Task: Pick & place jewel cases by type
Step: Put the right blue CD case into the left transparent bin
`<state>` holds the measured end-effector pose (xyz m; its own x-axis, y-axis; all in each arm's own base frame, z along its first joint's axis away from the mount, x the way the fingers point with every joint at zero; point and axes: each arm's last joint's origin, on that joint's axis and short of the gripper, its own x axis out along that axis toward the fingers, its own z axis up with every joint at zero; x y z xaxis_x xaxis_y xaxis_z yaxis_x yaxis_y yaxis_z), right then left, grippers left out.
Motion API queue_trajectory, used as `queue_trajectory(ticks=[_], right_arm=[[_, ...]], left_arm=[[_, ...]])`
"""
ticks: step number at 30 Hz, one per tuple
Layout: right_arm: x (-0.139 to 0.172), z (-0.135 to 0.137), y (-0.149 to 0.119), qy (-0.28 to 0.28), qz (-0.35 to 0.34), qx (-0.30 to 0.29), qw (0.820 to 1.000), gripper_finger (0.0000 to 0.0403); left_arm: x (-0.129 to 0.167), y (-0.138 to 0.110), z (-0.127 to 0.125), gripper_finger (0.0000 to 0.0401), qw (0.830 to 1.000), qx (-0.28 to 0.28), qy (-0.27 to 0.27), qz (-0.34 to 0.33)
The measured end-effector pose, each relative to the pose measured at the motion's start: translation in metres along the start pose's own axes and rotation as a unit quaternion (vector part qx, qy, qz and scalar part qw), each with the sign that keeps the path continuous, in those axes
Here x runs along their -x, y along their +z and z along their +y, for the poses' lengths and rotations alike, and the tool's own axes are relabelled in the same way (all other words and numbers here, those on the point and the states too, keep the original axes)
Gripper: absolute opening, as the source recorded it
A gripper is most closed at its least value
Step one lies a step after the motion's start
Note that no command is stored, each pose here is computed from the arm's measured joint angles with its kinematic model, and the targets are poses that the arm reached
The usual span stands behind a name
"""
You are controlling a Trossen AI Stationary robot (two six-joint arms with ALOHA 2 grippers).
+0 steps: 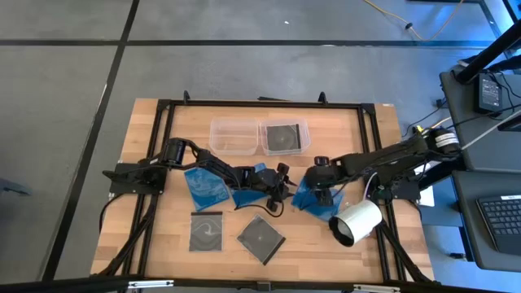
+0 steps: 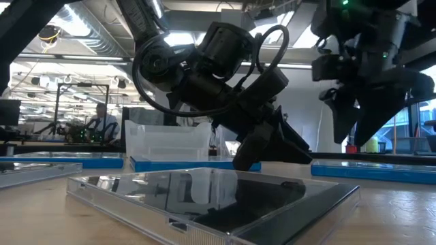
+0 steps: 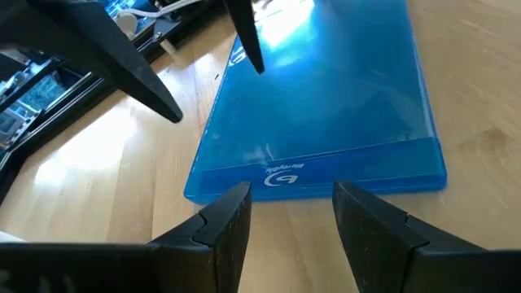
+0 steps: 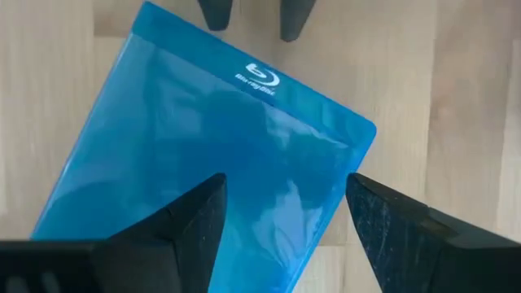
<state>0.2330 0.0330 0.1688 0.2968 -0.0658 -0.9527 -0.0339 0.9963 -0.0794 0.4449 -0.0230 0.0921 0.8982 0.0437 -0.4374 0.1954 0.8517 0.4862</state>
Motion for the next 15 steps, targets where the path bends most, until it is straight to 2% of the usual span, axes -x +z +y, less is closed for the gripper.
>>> queue_trajectory(ticks=[3,9,15], right_arm=[[-0.011,0.001,0.004,-0.014,0.041,0.003,0.999,0.0255],[-0.034,0.004,0.006,-0.019,0.08,-0.015,0.997,0.0255],[-0.043,-0.001,0.01,-0.029,0.071,-0.068,0.995,0.0255]], left_arm=[[0.0,0.0,0.0,0.0171,1.0,0.003,0.0,0.001],[0.0,-0.001,0.0,0.0171,1.0,0.005,-0.002,0.006],[0.003,0.002,0.0,0.0171,1.0,-0.012,0.01,0.025]])
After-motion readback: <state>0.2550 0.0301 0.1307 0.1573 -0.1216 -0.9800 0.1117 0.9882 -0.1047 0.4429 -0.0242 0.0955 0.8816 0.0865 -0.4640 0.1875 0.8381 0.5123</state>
